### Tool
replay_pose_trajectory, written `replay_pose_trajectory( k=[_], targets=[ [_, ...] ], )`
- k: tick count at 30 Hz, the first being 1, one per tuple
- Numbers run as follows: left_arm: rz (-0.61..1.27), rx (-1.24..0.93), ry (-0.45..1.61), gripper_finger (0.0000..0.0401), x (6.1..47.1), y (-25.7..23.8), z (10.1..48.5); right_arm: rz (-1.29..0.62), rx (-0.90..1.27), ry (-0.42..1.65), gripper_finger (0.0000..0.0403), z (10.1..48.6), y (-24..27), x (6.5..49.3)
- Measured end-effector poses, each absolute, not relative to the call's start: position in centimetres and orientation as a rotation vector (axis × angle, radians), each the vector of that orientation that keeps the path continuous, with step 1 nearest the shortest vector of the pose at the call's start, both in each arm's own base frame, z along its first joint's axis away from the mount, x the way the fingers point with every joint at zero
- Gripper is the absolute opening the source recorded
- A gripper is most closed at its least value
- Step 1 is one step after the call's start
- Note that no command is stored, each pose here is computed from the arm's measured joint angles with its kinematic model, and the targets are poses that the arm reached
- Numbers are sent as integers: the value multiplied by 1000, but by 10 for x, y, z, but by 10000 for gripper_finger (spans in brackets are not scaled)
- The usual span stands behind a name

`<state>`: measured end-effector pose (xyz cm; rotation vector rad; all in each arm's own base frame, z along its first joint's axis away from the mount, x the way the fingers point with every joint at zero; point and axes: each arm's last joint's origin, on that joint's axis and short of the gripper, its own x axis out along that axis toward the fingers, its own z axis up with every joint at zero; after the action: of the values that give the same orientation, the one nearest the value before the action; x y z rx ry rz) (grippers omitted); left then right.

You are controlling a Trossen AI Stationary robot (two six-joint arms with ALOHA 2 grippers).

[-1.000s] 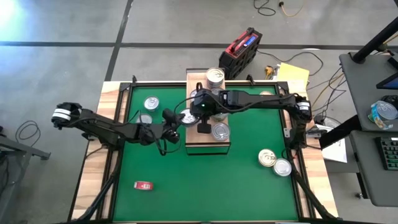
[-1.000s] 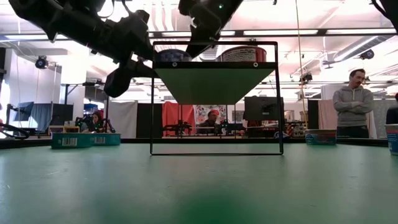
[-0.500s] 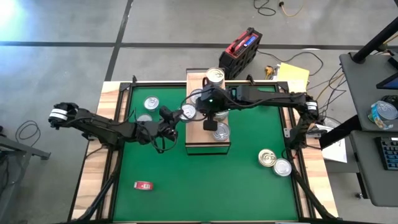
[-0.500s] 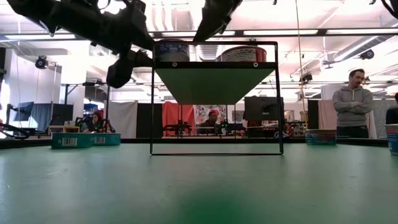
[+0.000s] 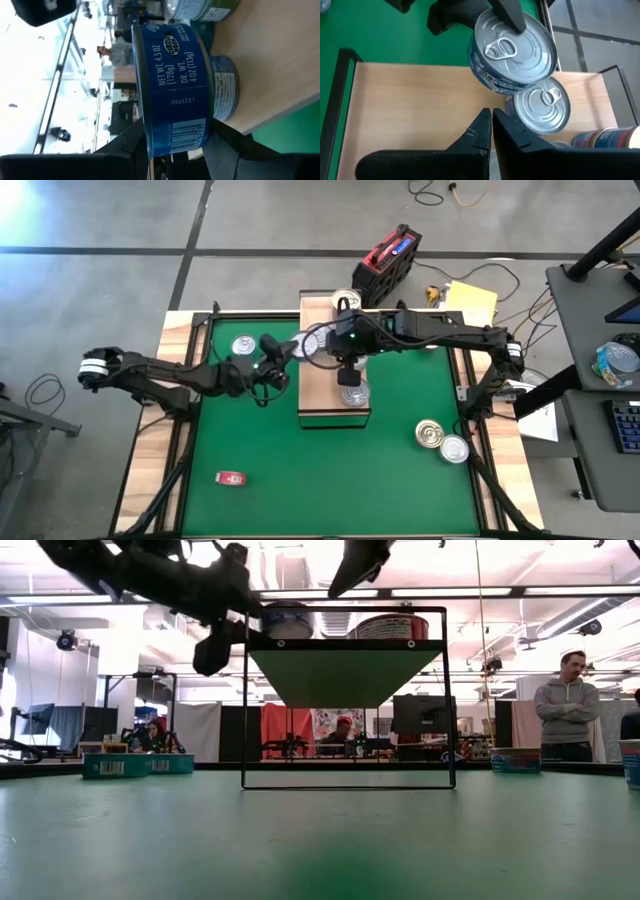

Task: Stack canned seafood by type on shelf
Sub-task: Stack the blue tuna can on top of the blue tuna can on the shelf

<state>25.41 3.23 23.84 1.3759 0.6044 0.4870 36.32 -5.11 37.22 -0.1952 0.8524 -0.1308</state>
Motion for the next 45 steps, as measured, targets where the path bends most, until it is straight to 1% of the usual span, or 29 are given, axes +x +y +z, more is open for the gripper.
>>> replay_pose_trajectory(
  k=[4,11,15,25,45],
  targets=[
    [434,1382,665,127,262,42,239,-129,-194,870,9,371,-51,362],
    [442,1342,742,127,269,60,249,-127,-194,890,9,370,-51,361],
    [400,1329,730,127,269,64,250,-127,-194,891,9,370,-51,360],
    [373,1367,754,128,270,67,247,-125,-195,904,9,369,-51,359],
    [345,1353,857,128,293,88,247,-114,-217,915,9,369,-52,359]
  ],
)
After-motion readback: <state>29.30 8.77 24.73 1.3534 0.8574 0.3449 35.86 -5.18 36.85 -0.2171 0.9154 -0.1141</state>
